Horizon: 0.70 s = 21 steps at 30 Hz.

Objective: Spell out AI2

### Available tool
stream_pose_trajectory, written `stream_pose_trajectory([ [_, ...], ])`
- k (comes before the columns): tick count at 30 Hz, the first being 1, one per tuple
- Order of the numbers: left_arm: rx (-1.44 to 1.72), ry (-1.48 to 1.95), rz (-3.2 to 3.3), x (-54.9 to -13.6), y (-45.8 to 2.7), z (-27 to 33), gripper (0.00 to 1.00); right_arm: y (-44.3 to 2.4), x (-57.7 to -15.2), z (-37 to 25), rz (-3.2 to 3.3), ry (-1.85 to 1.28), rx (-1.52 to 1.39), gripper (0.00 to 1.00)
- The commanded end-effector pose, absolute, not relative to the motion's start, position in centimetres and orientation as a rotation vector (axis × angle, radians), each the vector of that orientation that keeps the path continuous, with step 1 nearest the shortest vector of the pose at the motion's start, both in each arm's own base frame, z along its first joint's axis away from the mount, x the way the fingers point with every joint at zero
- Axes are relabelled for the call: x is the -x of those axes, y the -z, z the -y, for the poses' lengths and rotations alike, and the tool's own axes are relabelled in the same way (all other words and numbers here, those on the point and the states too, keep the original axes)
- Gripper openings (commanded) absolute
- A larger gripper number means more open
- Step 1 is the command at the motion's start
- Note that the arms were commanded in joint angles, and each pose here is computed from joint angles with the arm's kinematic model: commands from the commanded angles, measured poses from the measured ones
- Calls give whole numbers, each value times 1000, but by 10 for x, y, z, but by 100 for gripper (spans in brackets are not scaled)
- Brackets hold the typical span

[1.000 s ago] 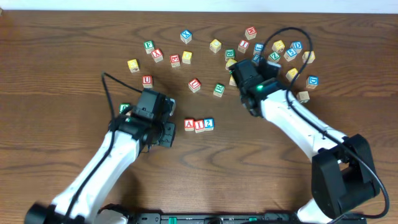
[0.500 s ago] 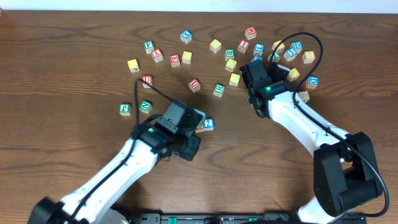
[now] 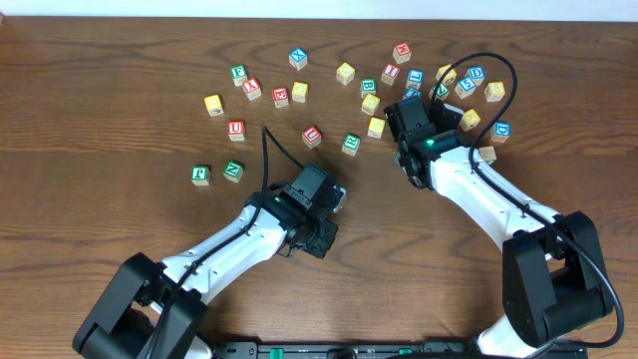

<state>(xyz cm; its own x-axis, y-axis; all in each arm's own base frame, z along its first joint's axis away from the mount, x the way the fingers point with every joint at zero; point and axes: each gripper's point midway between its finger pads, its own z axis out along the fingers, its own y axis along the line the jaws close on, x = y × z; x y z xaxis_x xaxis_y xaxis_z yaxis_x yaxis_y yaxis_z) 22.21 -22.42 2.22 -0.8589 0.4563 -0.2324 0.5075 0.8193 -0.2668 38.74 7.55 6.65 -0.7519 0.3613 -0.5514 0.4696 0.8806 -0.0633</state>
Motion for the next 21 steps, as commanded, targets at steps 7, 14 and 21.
stream_pose_trajectory([
  [7,-697,367,-2773,-248,-27,222,8,-61,-386,-72,-2508,287,-617,1],
  [14,-658,311,-2759,-257,-24,218,7,-61,-386,-72,-2509,287,-616,1],
  [21,-660,303,-2773,-258,-15,219,7,-61,-386,-72,-2509,287,-616,1],
])
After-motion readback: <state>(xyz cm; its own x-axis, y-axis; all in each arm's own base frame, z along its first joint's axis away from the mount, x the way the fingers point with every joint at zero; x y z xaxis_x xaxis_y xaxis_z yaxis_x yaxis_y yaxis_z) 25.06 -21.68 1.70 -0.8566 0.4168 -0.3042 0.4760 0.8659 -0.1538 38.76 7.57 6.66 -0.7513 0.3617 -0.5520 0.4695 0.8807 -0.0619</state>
